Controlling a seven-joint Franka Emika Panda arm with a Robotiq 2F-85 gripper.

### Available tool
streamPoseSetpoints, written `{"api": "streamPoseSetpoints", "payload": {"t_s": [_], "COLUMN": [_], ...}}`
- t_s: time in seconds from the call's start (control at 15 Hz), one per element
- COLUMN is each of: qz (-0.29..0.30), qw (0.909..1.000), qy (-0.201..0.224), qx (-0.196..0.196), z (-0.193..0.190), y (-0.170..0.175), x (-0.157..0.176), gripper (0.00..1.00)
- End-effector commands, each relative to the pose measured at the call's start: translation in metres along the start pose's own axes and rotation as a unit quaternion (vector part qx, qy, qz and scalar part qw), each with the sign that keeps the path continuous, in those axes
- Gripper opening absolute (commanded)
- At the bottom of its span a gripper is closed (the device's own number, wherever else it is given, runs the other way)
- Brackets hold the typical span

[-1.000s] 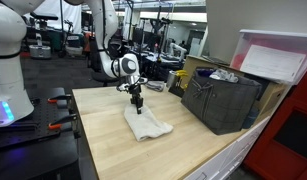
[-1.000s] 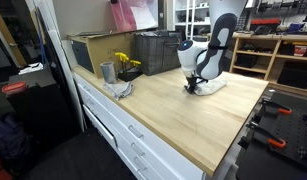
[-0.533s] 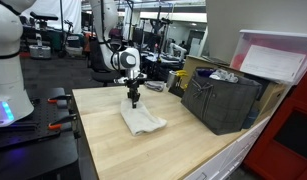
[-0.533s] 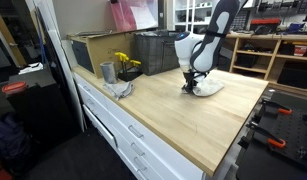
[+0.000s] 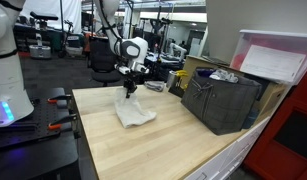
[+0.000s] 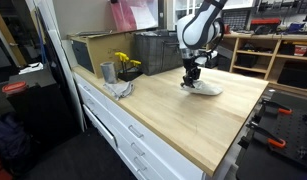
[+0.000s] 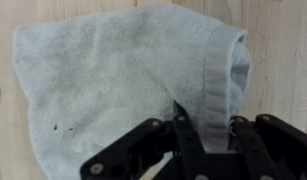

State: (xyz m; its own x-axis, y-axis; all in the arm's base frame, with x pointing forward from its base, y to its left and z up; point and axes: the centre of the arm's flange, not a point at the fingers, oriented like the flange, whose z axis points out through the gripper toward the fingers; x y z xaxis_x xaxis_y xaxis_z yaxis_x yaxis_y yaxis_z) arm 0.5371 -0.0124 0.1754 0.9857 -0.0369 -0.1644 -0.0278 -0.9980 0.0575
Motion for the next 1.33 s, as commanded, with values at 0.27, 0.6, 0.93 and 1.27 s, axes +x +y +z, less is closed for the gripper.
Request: {"api": "streamPoseSetpoints", "payload": {"t_s": [0.27,0.6,0.93,1.27], "qz": [0.094,0.124,0.083,0.061], "qw": [0.9884,0.9865,0.9888,0.9926], "qy": [-0.049,-0.036,-0.047,-0.026], "qx": [0.109,0.100,0.115,0.102], "z": [-0.006,0.011,0.037,0.030], "y": [0.143,0.212,0.209,0.203], "x": [0.018,0.025,0.029,0.034], "gripper": [0.04,0.04,0.47,0.84]}}
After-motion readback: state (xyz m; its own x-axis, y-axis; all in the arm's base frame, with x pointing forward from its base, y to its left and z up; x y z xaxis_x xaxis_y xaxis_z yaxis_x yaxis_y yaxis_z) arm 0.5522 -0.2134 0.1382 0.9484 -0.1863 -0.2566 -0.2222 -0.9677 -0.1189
